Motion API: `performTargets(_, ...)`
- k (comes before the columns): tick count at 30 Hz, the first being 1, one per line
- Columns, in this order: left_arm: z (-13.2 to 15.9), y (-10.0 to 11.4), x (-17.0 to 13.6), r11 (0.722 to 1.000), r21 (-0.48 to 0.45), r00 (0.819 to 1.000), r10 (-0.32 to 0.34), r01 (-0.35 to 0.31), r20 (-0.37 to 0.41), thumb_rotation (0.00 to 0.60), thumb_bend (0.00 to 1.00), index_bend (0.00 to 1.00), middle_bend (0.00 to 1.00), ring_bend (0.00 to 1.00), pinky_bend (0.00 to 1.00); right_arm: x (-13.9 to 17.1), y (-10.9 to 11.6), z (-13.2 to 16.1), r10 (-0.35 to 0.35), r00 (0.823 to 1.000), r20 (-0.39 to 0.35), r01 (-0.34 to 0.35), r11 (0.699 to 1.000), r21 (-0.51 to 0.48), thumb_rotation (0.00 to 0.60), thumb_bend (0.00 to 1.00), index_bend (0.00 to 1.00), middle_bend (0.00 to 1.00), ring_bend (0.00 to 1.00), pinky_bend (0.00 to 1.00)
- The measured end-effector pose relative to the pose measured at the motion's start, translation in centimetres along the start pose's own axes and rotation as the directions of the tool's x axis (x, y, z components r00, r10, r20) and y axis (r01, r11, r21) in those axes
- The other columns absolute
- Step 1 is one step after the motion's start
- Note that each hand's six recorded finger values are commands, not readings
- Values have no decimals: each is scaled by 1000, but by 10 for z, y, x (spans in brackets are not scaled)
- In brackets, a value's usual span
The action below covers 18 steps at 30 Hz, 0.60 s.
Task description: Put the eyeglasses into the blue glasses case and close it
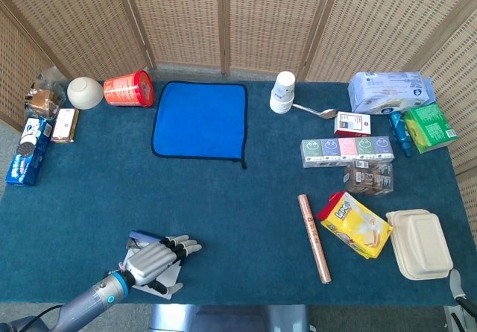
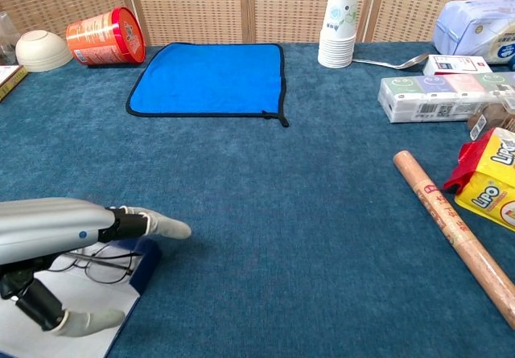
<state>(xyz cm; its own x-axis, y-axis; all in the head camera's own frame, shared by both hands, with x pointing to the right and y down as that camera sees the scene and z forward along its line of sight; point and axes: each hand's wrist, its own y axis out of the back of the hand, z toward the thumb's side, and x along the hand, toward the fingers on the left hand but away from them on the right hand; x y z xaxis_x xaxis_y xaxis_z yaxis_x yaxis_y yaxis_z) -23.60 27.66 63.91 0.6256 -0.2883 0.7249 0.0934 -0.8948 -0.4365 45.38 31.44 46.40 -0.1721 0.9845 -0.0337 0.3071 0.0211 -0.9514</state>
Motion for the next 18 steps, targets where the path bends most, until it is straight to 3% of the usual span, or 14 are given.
performTargets(9, -4, -6, -14, 1000, -12, 1000, -21, 20, -11, 394, 333, 28, 79, 0, 112, -1, 0, -1, -1, 1000, -1, 1, 1000, -2, 600, 368, 0, 45, 0, 100)
performTargets(18, -34, 13, -24, 995, -13, 990, 97, -99, -104, 395, 333, 25, 78, 0, 92, -4, -8, 3, 18, 1000, -13, -18, 1000, -6, 600, 369, 0, 45, 0, 100)
